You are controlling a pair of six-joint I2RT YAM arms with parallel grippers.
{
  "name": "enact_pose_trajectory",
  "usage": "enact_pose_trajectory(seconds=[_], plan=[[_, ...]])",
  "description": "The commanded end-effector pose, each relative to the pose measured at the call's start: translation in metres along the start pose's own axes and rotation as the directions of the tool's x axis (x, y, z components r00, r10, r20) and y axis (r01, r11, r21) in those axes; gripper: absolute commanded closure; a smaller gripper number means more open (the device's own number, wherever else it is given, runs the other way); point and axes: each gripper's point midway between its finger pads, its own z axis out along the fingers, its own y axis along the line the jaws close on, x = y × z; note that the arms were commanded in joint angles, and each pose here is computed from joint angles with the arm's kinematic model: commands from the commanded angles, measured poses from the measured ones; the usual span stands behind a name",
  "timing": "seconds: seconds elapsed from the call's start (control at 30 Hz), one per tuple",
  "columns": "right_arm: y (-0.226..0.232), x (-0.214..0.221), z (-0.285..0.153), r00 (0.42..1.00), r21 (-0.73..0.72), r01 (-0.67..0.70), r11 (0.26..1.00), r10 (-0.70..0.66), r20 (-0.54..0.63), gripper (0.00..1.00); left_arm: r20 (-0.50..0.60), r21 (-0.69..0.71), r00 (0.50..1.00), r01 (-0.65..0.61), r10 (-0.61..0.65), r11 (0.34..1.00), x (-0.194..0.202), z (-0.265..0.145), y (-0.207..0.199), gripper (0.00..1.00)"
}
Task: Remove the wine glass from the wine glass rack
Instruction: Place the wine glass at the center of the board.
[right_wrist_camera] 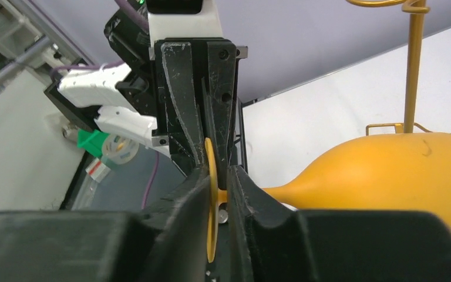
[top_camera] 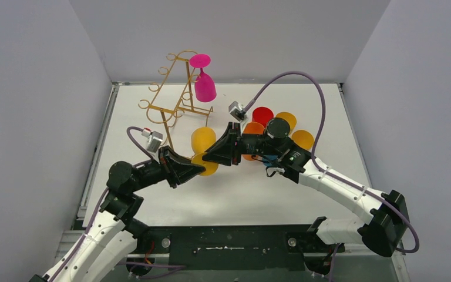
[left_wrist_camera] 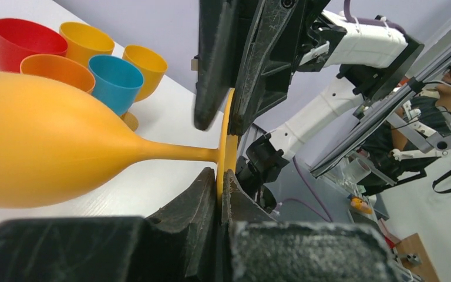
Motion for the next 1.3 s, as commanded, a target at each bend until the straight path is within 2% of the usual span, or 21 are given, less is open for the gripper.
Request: enact_pose_trajectory(seconds=[0.0, 0.03, 0.13, 0.2, 0.3, 0.4, 0.57, 0.9, 1.03, 1.13, 1.23, 1.27], plan=[[0.013, -0.011, 0.01, 0.996, -0.052, 0.088, 0.995, -0.088, -0.002, 0.92, 0.022, 0.079, 0.992, -0.124, 0.123, 0.989, -0.019, -0.001, -0.027, 1.0], [0.012, -0.012, 0.009, 0.995, -0.04, 0.098, 0.994, -0.099, -0.004, 0.98, 0.031, 0.067, 0.992, -0.126, 0.124, 0.99, -0.021, -0.001, -0.026, 1.0], [0.011, -0.014, 0.005, 0.99, -0.015, 0.143, 0.99, -0.142, 0.02, 1.0, 0.053, 0.016, 0.992, -0.114, 0.113, 0.993, -0.023, -0.003, -0.018, 0.99], [0.014, -0.015, 0.003, 0.985, -0.024, 0.167, 0.986, -0.167, 0.033, 1.0, 0.057, -0.003, 0.993, -0.102, 0.102, 0.995, -0.021, -0.003, -0.013, 0.78], [0.018, -0.012, 0.002, 0.981, -0.037, 0.192, 0.981, -0.191, 0.034, 1.0, 0.045, 0.035, 0.996, -0.084, 0.082, 0.996, -0.014, -0.004, -0.016, 0.57], [0.02, -0.01, 0.002, 0.976, -0.044, 0.215, 0.976, -0.213, 0.047, 1.0, 0.024, 0.075, 0.998, -0.068, 0.067, 0.995, -0.008, -0.003, -0.02, 0.52], [0.024, -0.018, 0.001, 0.964, -0.039, 0.247, 0.968, -0.241, 0.115, 1.0, 0.011, 0.06, 0.999, -0.052, 0.051, 0.997, -0.003, -0.002, -0.012, 0.55], [0.023, -0.024, 0.002, 0.965, -0.022, 0.229, 0.973, -0.224, 0.138, 1.0, -0.002, 0.038, 0.999, -0.032, 0.033, 0.999, 0.004, -0.001, -0.003, 0.64], [0.02, -0.02, 0.004, 0.967, -0.017, 0.224, 0.974, -0.221, 0.125, 1.0, 0.014, 0.031, 0.999, -0.03, 0.029, 0.999, 0.002, 0.0, -0.002, 0.73], [0.02, -0.019, 0.003, 0.965, -0.019, 0.239, 0.971, -0.236, 0.114, 1.0, 0.07, 0.025, 0.998, 0.001, -0.002, 1.0, -0.004, 0.0, 0.001, 0.91], [0.024, -0.02, 0.002, 0.962, -0.031, 0.25, 0.968, -0.245, 0.122, 1.0, 0.094, 0.071, 0.995, 0.024, -0.031, 0.997, 0.0, -0.003, -0.004, 1.0], [0.025, -0.02, 0.002, 0.962, -0.037, 0.25, 0.967, -0.245, 0.119, 1.0, 0.092, 0.078, 0.995, 0.027, -0.034, 0.997, 0.002, -0.004, -0.004, 1.0]])
